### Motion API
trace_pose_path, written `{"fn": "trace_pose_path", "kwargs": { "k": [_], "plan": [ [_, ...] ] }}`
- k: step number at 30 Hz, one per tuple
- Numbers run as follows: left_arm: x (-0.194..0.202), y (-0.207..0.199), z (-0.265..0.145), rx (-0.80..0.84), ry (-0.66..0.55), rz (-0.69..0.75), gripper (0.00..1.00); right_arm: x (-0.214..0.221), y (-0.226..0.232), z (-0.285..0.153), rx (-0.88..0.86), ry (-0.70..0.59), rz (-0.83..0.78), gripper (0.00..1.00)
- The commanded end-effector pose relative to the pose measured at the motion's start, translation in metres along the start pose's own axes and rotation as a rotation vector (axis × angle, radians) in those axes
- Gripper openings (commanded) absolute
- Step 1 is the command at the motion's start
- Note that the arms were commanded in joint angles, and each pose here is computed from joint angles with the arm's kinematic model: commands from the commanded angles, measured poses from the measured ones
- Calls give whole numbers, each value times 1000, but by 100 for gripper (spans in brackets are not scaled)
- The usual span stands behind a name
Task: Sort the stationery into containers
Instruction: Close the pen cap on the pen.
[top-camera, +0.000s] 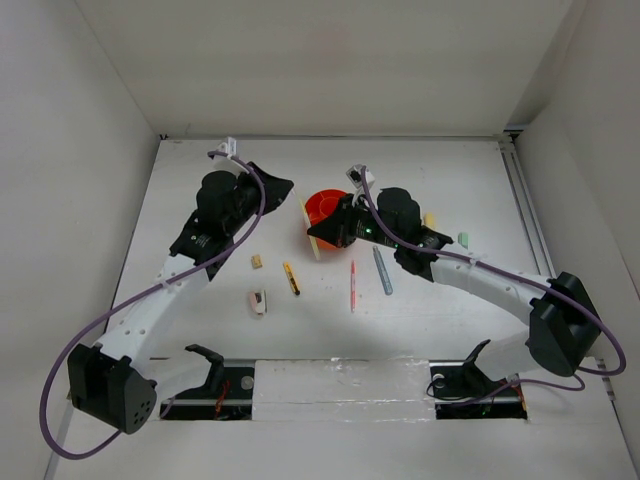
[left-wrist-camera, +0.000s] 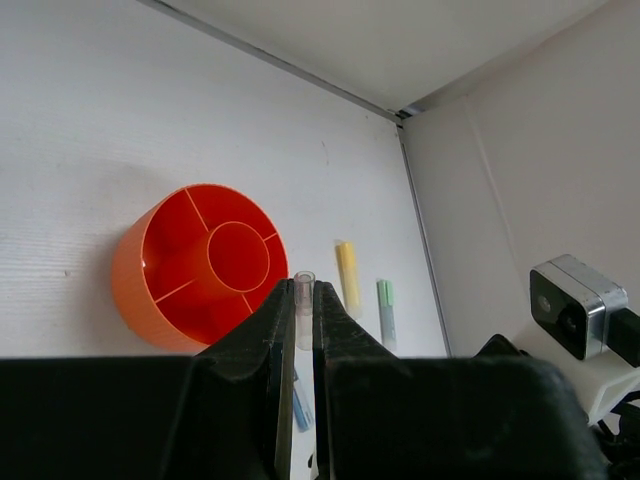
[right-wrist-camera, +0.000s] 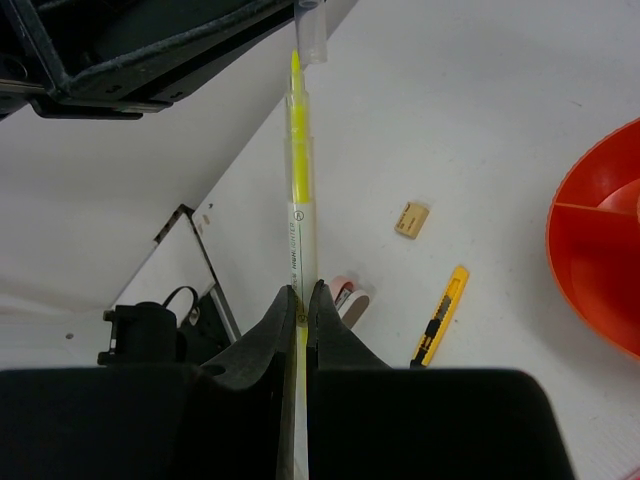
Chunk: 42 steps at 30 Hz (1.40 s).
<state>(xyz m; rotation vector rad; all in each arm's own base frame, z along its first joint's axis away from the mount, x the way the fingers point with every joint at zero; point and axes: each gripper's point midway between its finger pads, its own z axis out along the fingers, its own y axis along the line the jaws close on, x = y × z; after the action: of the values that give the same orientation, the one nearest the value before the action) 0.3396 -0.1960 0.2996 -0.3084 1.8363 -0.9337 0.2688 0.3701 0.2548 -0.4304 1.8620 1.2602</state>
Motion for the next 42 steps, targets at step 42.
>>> {"fn": "trace_pose_path", "kwargs": {
  "k": [42],
  "plan": [
    [-15, -19, -9, 86, -65, 1, 0, -22, 21, 5, -74, -56, -31, 0]
  ]
}}
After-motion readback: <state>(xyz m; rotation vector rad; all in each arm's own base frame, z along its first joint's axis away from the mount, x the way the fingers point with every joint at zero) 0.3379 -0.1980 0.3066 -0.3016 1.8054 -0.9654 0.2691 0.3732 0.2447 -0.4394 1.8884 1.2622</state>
